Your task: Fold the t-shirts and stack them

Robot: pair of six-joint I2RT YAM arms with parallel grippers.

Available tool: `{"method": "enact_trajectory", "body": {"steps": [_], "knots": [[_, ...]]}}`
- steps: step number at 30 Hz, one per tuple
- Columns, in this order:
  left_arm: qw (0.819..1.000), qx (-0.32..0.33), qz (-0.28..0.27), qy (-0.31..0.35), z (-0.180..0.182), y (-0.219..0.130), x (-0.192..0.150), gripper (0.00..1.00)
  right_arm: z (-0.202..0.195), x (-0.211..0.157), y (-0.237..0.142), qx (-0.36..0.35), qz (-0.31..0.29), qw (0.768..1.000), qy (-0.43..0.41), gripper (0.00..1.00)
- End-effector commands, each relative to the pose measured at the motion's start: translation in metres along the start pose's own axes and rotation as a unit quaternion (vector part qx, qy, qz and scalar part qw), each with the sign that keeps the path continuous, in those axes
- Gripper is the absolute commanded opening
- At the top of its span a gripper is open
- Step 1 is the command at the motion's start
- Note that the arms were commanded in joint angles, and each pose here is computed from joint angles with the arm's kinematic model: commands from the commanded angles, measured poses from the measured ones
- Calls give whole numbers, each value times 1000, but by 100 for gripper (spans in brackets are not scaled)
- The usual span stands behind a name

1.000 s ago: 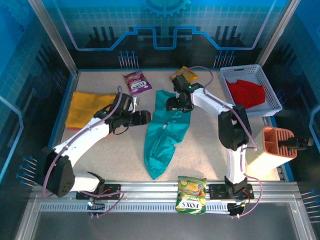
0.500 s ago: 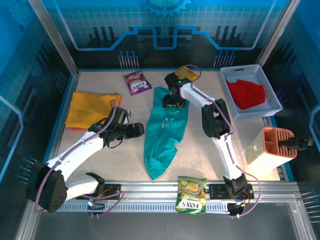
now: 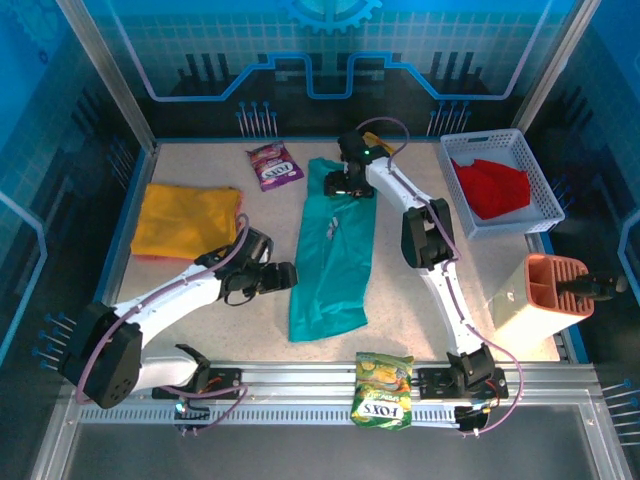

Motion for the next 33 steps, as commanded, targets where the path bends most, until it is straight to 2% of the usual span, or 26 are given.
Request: {"method": "enact_trajectory", "body": {"steps": [1, 5, 10, 16, 20, 25, 29, 33], "knots": [[1000, -1, 24, -7, 5, 5, -8, 80, 10, 12, -33, 35, -56, 997, -29, 99], [999, -8, 41, -9, 9, 6, -14, 81, 19, 15, -79, 48, -70, 995, -58, 100], [997, -13, 68, -24, 14, 14, -20, 78, 23, -5, -120, 70, -68, 994, -48, 100], [995, -17, 87, -36, 19, 16, -30, 75, 18, -60, -136, 79, -22, 996, -26, 100], [994, -9, 96, -41, 27, 16, -37, 74, 11, -114, -141, 84, 3, 996, -13, 100], [991, -13, 119, -52, 33, 15, -48, 72, 9, -183, -151, 104, 21, 994, 23, 83], [990, -20, 130, -57, 36, 12, -55, 67, 18, -229, -155, 118, 27, 992, 15, 58], [988, -29, 139, -57, 33, 10, -59, 62, 34, -270, -146, 130, 56, 990, -10, 53]]}}
Point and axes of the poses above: each hand's point on the last joint's axis, 136 mm out from that joint toward the fingers, its own y axis out along the fingers, its own z axis along the line the jaws close on, x = y × z, the point moved 10 cm from there along -y, back along the fingers, and after that the axes turned 13 degrees about -y, right-handed, at the moved point
